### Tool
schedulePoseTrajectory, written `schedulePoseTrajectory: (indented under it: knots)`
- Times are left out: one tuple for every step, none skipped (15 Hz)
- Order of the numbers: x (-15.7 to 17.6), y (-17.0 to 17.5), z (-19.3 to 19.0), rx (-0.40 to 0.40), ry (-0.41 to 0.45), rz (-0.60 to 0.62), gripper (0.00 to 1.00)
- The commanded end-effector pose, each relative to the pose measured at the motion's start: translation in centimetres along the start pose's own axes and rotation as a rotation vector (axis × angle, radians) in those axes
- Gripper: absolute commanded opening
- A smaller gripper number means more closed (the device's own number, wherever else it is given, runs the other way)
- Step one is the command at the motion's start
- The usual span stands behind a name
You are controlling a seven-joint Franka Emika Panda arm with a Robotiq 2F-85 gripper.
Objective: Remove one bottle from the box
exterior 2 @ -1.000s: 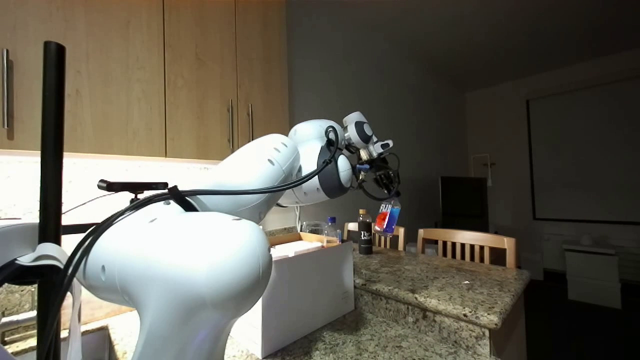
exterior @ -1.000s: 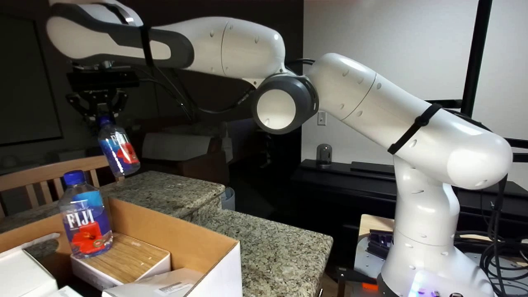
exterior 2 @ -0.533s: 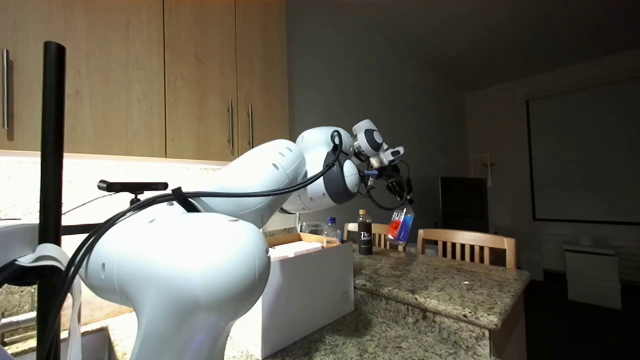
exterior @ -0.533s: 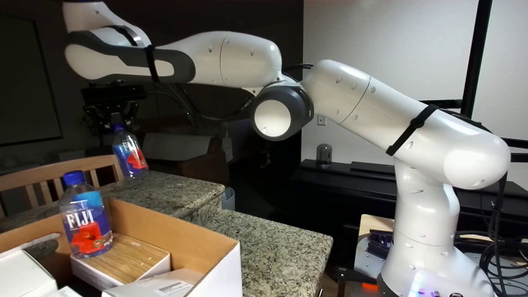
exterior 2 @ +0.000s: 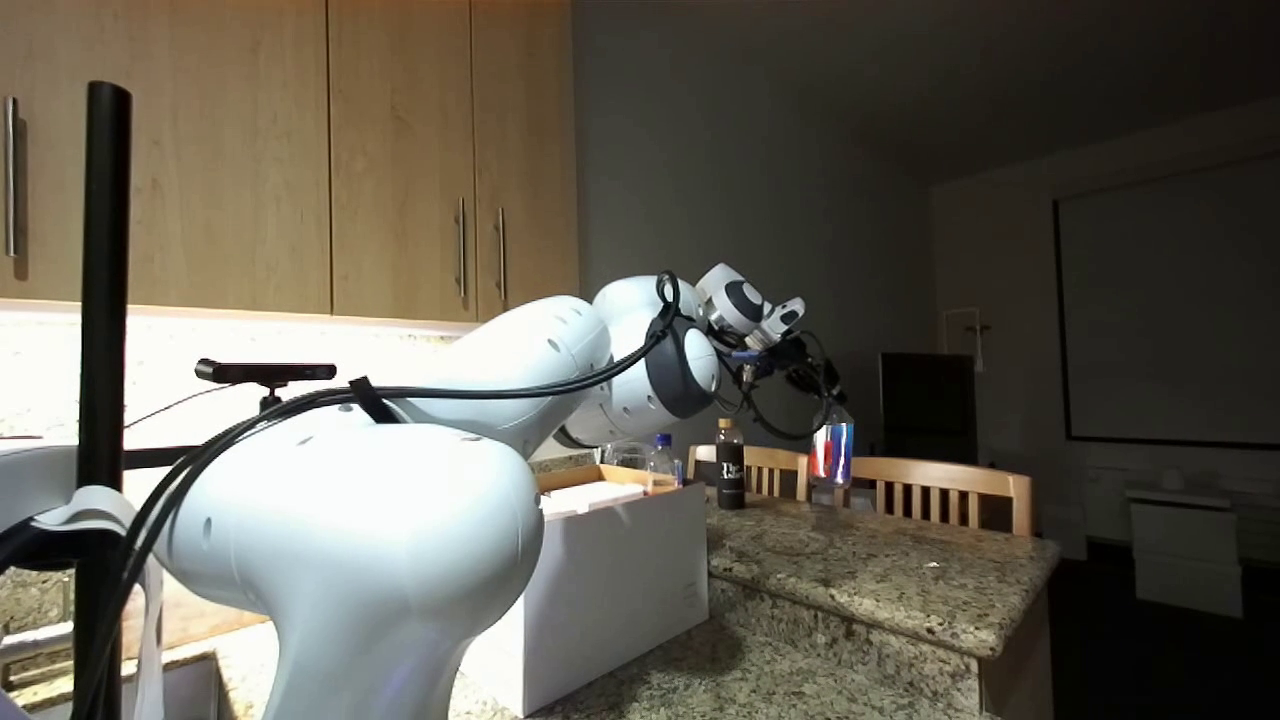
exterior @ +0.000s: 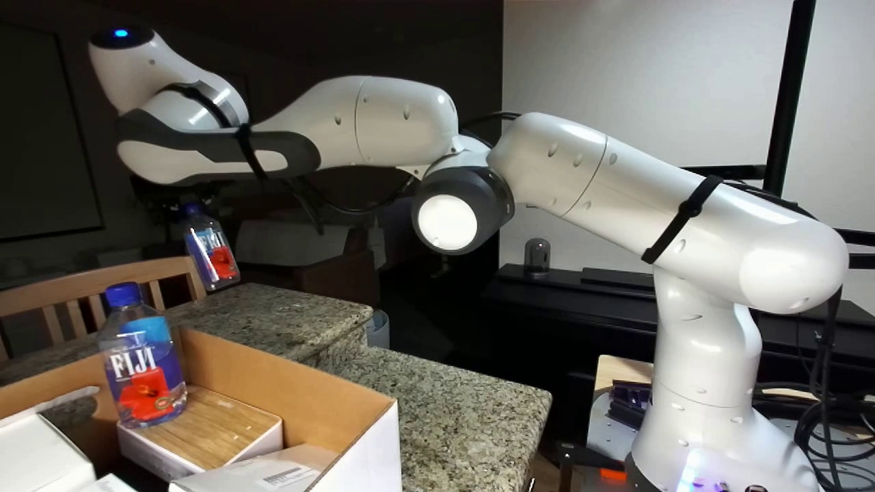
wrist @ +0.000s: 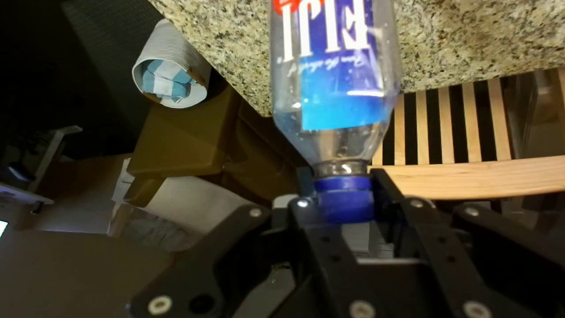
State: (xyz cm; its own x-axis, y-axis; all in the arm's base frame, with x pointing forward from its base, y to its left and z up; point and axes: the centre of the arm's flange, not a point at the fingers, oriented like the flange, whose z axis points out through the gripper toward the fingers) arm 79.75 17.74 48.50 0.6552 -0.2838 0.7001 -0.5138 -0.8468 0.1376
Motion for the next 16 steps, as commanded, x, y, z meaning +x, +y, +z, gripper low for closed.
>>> schedulePoseTrajectory:
  knots:
    - [0.0, 0.0, -0.1, -0.001, 0.003, 0.0, 0.35]
    - [0.1, 0.0, -0.1, 0.0, 0.004, 0.0, 0.14]
    - [-0.4, 0.3, -0.2, 0.0, 0.037, 0.021, 0.14]
    - [-1.3, 0.4, -0.1, -0.016, 0.078, 0.022, 0.14]
    - [-1.8, 0.4, 0.0, -0.018, 0.106, 0.03, 0.14]
    - [-2.5, 0.4, 0.3, -0.021, 0.151, 0.049, 0.15]
    - [-2.9, 0.2, 0.6, -0.025, 0.192, 0.068, 0.15]
    - [-3.6, 0.0, 1.0, -0.03, 0.236, 0.087, 0.15]
    - [-4.4, -0.3, 1.5, -0.029, 0.267, 0.111, 0.15]
    - [-5.1, -0.7, 1.9, -0.028, 0.288, 0.133, 0.15]
    - [-6.1, -0.9, 2.7, -0.023, 0.297, 0.159, 0.15]
    - [-7.0, -1.2, 3.4, -0.026, 0.3, 0.18, 0.15]
    - [-7.8, -1.4, 4.2, -0.03, 0.294, 0.197, 0.15]
    - [-8.6, -1.0, 4.8, -0.041, 0.287, 0.215, 0.14]
    - [-9.2, 0.0, 5.2, -0.052, 0.283, 0.234, 0.14]
    - [-9.7, 0.3, 5.8, -0.062, 0.276, 0.253, 0.15]
